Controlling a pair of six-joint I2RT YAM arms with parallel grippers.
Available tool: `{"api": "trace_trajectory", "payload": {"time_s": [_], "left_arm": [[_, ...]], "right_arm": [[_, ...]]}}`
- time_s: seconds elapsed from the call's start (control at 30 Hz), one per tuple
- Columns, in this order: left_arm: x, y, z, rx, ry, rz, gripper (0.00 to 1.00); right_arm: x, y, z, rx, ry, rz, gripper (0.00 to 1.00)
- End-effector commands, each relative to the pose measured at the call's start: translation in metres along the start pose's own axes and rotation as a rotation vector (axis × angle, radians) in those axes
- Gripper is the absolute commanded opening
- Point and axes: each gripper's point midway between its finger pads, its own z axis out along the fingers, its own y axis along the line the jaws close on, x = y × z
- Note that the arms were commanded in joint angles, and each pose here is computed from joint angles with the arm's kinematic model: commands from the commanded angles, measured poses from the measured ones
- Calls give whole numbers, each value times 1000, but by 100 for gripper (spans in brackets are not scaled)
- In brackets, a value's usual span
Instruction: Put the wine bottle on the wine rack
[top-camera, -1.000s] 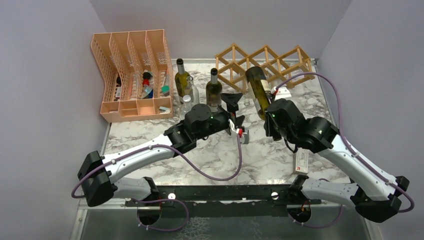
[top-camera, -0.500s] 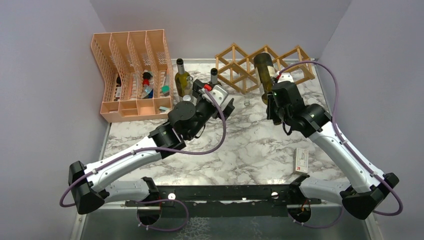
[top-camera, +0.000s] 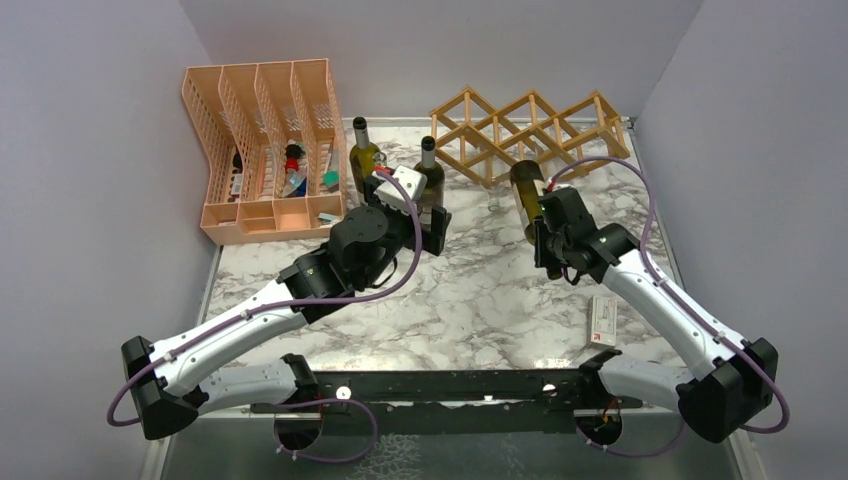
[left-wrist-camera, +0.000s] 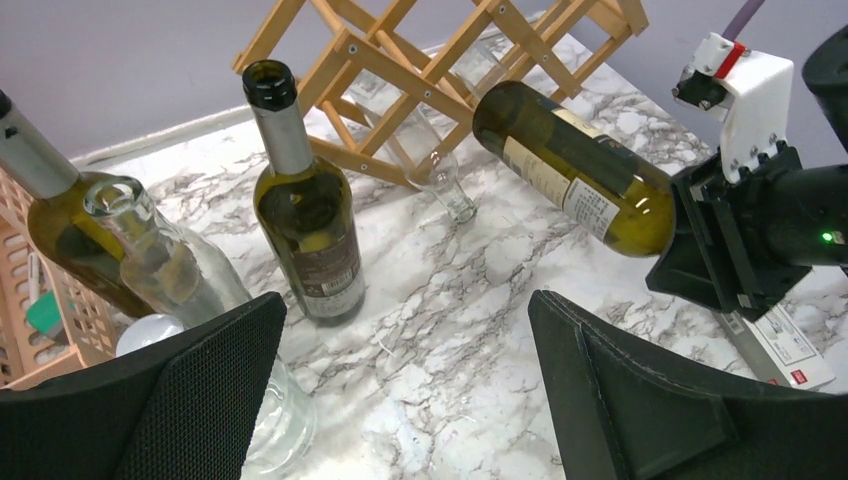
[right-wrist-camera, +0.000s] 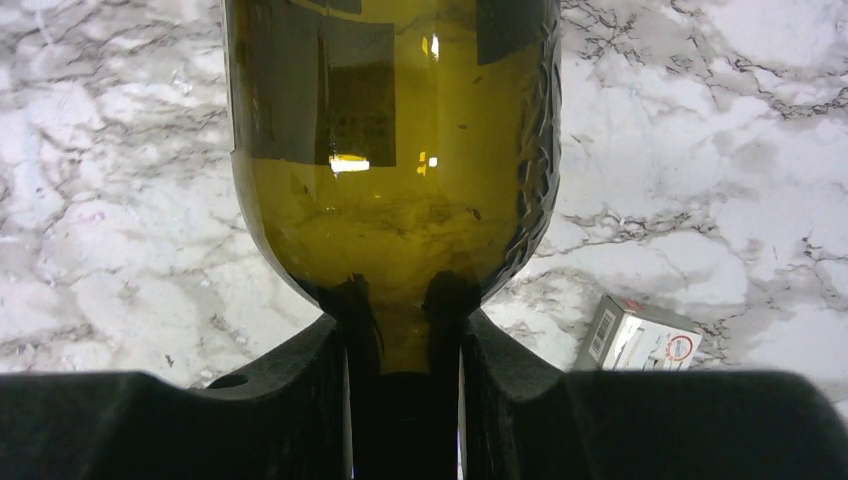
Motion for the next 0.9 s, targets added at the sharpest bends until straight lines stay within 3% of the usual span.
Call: {"api": "trace_trajectory", "payload": {"time_s": [0.0,0.87], "left_arm": [[8,2,-5,1,27,-30,99],[7,6,-12,17,29,41,99]], "right_arm": [[-52,4,10,-41,-176,117,1],[-110,3,31,-37,-277,174,1]]}}
